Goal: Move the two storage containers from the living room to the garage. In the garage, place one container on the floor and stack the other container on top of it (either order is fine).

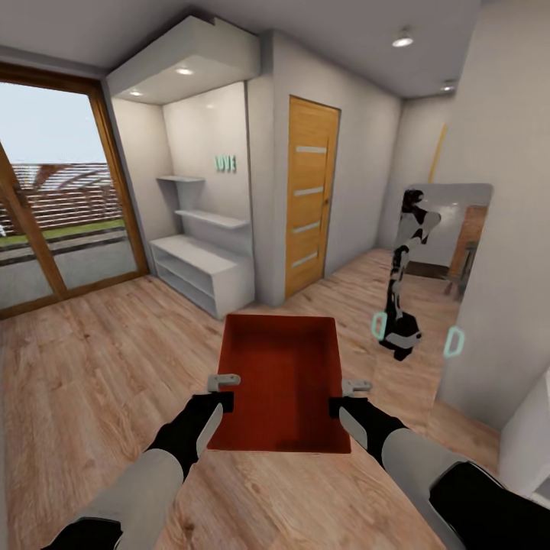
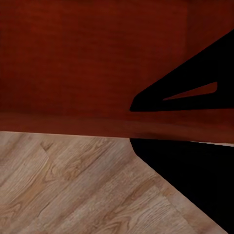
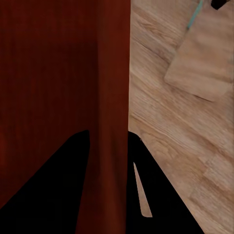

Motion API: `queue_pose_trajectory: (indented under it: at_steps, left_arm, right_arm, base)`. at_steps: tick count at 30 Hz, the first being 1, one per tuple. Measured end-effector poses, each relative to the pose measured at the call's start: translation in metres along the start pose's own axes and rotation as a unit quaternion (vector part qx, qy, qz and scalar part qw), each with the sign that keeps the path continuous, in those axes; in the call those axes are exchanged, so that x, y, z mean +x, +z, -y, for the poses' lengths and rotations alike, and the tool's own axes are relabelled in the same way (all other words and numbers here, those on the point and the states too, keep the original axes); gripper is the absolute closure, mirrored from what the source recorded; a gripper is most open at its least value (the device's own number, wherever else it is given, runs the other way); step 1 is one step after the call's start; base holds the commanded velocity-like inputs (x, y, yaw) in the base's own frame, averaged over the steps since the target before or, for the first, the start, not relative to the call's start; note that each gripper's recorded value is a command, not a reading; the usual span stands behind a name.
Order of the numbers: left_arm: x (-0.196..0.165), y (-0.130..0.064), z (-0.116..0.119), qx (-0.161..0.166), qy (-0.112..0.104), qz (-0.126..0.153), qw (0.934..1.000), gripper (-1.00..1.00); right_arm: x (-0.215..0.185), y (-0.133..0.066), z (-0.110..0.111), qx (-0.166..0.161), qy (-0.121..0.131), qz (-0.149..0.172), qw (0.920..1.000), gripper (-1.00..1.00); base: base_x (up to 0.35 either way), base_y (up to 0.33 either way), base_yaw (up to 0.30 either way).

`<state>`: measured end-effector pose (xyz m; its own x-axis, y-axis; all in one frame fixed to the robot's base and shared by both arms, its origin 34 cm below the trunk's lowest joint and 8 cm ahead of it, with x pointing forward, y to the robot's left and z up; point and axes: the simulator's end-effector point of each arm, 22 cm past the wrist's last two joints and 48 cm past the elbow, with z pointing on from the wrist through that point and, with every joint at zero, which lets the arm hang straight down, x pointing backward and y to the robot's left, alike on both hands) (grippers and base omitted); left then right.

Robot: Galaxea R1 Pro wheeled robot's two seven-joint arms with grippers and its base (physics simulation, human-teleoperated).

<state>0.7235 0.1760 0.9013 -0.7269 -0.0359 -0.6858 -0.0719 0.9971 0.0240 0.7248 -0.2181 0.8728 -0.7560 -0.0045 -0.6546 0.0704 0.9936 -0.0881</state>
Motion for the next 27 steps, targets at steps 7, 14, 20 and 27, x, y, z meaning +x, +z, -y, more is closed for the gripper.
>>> queue_pose_trajectory:
  at_steps: [7, 14, 20, 27]
  left_arm:
    - [0.0003, 0.0001, 0.0001, 0.0, 0.0, 0.0, 1.0, 1.0]
    - [0.0, 0.0, 0.0, 0.0, 0.0, 0.0, 1.0, 1.0]
    - [0.0002, 0.0001, 0.0, 0.0, 0.0, 0.0, 1.0, 1.0]
    - [0.0004, 0.0001, 0.0, 0.0, 0.0, 0.0, 1.0, 1.0]
  right_arm:
    - [0.0002, 0.0, 0.0001, 0.0, 0.0, 0.0, 1.0, 1.0]
    - [0.0001, 0.0, 0.0, 0.0, 0.0, 0.0, 1.0, 1.0]
    - [0.0, 0.0, 0.0001, 0.0, 0.0, 0.0, 1.0, 1.0]
    - [0.0004, 0.0001, 0.0, 0.0, 0.0, 0.0, 1.0, 1.0]
  base:
    - [0.323, 0.0, 0.0]
    - [0.324, 0.0, 0.0]
    - [0.324, 0.0, 0.0]
    - [0.324, 0.0, 0.0]
